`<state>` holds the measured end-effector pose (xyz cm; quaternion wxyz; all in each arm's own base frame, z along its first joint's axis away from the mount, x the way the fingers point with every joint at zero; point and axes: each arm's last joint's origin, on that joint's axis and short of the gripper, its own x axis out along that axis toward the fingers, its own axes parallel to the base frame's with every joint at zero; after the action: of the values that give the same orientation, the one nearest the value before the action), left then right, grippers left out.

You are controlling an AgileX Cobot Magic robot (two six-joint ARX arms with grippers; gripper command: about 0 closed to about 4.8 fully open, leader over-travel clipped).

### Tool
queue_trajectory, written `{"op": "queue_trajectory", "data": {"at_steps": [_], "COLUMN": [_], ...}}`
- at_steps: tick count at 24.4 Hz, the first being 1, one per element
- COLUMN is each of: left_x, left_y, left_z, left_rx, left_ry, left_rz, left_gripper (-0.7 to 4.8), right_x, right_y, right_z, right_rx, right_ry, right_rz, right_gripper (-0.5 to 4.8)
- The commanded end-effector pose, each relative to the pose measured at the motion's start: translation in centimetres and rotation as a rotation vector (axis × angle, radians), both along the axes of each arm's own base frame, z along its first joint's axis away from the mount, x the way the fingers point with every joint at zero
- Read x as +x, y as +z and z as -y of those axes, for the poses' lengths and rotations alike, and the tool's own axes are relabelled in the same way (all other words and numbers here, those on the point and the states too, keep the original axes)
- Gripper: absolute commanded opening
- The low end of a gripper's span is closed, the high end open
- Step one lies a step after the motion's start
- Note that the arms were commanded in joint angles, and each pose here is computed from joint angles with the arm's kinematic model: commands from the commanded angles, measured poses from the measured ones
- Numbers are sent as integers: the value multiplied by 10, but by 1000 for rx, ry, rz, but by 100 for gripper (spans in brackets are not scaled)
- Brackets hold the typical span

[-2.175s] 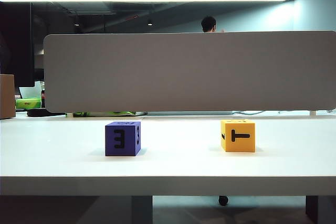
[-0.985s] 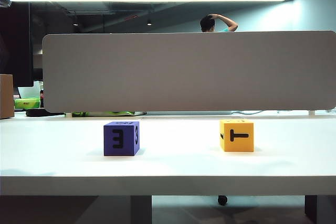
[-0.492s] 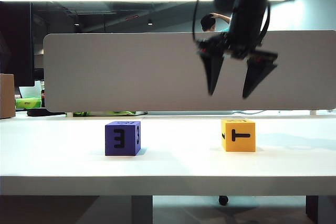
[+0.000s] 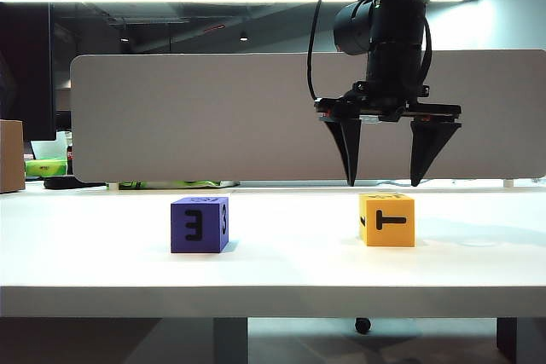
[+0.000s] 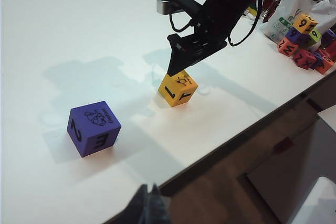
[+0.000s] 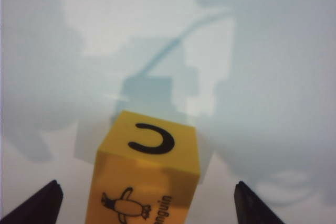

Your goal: Stack the letter block on the right onto the letter block on the left.

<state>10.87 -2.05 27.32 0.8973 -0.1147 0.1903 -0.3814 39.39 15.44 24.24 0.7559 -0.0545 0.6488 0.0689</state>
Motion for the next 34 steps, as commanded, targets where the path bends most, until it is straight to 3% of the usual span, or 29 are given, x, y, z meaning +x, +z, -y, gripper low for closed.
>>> {"op": "queue_trajectory", "data": {"at_steps": [1, 12, 14, 16, 22, 25, 29, 34], "left_x": [0, -2, -3, -3, -3, -3, -2, -1], "left_y": [3, -1, -2, -2, -2, -2, -2, -1], "left_z": [0, 0, 0, 0, 0, 0, 0, -1], "left_rx": [0, 2, 2, 2, 2, 4, 5, 59], "left_ry": [-7, -8, -8, -8, -8, -4, -3, 41], "left_rz": [15, -35, -39, -40, -40, -38, -36, 9], "left_gripper": [-6, -6, -6, -6, -6, -6, -6, -6], "right_x": [-1, 2, 3, 3, 2, -3, -9, -16], "right_y": [2, -23, -27, -27, -26, -20, -15, 15], "right_z": [0, -3, -3, -3, -6, -12, -24, -53], "right_rx": [13, 28, 20, 22, 34, 74, 78, 98], "right_ry": [-84, -145, -145, -142, -132, -80, -43, 220], "right_rz": [-3, -114, -129, -126, -130, -141, -148, -56], "right_gripper": [446, 438, 352, 321, 290, 255, 255, 255]}}
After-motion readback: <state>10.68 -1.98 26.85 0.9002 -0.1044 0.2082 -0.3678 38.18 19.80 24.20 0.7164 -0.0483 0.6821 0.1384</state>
